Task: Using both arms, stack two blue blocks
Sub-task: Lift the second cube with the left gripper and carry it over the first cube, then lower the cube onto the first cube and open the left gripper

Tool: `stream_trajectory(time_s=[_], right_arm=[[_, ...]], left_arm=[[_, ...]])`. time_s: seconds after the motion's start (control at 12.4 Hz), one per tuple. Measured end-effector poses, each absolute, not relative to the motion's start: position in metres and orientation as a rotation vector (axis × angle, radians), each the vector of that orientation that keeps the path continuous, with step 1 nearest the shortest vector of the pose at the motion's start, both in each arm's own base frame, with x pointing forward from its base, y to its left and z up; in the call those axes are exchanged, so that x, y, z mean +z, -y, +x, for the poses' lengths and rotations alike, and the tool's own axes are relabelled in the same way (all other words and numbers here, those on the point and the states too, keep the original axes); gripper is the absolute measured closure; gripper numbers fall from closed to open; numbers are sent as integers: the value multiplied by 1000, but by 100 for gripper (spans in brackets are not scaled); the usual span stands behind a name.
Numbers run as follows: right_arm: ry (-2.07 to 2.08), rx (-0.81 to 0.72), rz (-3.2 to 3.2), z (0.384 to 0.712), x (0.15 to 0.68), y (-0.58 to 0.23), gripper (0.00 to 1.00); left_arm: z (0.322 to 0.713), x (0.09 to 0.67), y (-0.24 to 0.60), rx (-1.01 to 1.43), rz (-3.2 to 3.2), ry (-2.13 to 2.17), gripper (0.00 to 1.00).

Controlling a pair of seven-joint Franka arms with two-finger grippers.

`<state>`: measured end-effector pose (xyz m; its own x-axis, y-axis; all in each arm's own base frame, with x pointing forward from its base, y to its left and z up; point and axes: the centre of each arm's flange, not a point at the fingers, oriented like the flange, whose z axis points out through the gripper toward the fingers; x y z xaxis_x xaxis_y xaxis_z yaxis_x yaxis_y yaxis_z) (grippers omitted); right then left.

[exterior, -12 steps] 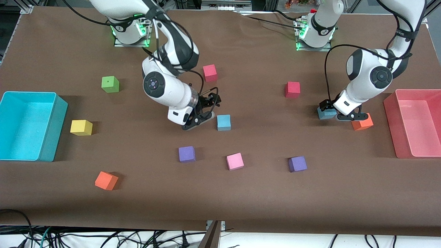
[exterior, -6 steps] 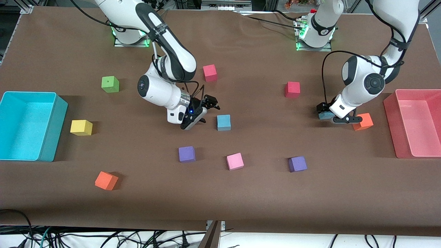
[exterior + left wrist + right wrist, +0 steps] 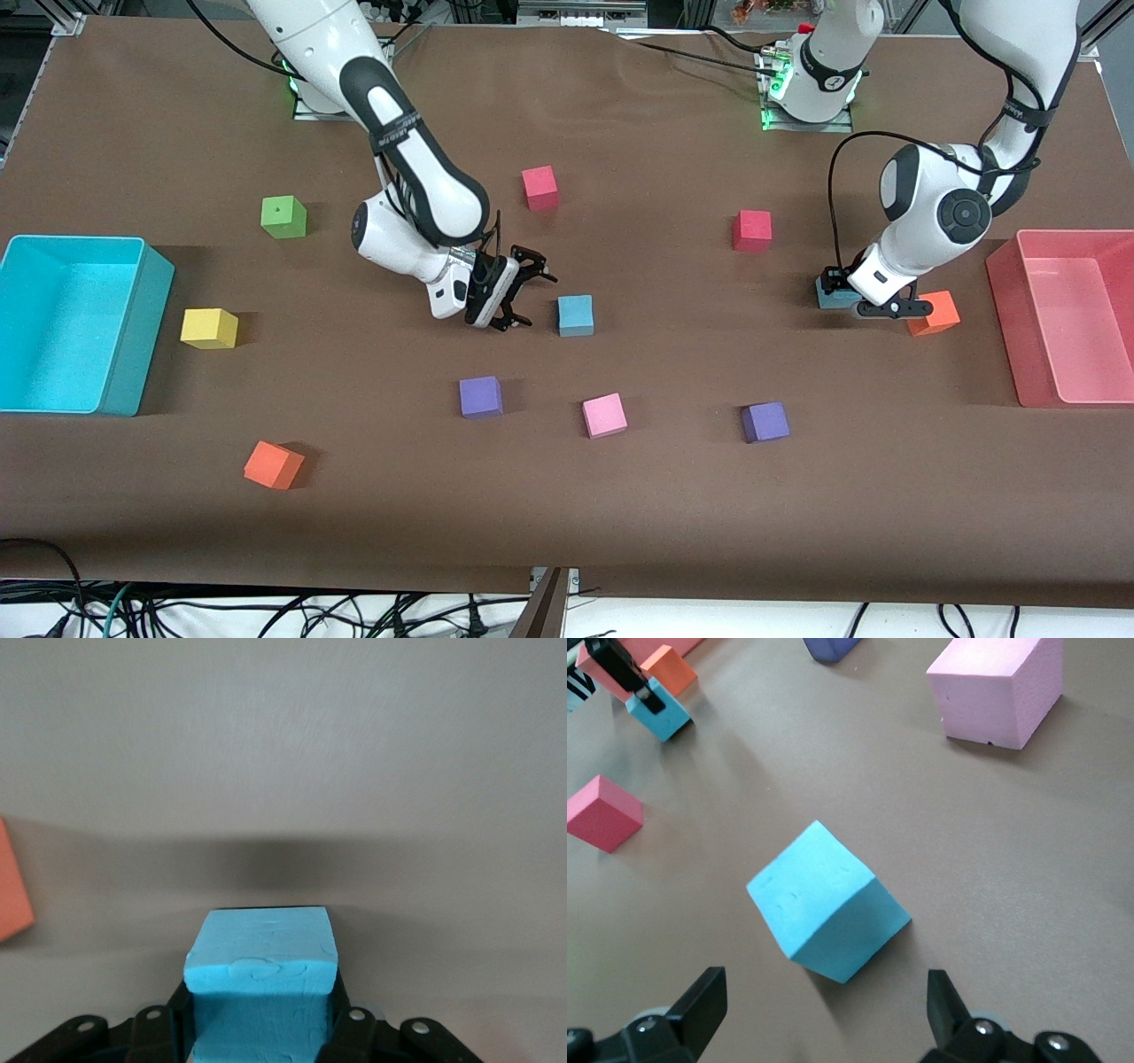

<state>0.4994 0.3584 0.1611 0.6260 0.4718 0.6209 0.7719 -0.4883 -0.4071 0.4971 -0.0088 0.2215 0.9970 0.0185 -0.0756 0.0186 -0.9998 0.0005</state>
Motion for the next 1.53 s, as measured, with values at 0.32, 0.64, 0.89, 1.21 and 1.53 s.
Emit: stream_trajectory(time_s=[0.32,0.64,0.89,1.21,1.53], right_arm=[[1021,-698,-2121,494,149,-356,0],[1062,-710,-2098,486,146,-366,0],[1071,-716,-2095,481,136,-367,0],[1088,-733,-2087,481,134,-367,0],[1081,-739,-2082,482,133,-373,0]], left_arm=[[535,319,104,72,3117,195,44],[539,367,246,146,3017,327,44],[536,355,333,38,3011,269,44],[532,327,425,-38,3019,199,44],[534,299,468,-81,3065,135,44]])
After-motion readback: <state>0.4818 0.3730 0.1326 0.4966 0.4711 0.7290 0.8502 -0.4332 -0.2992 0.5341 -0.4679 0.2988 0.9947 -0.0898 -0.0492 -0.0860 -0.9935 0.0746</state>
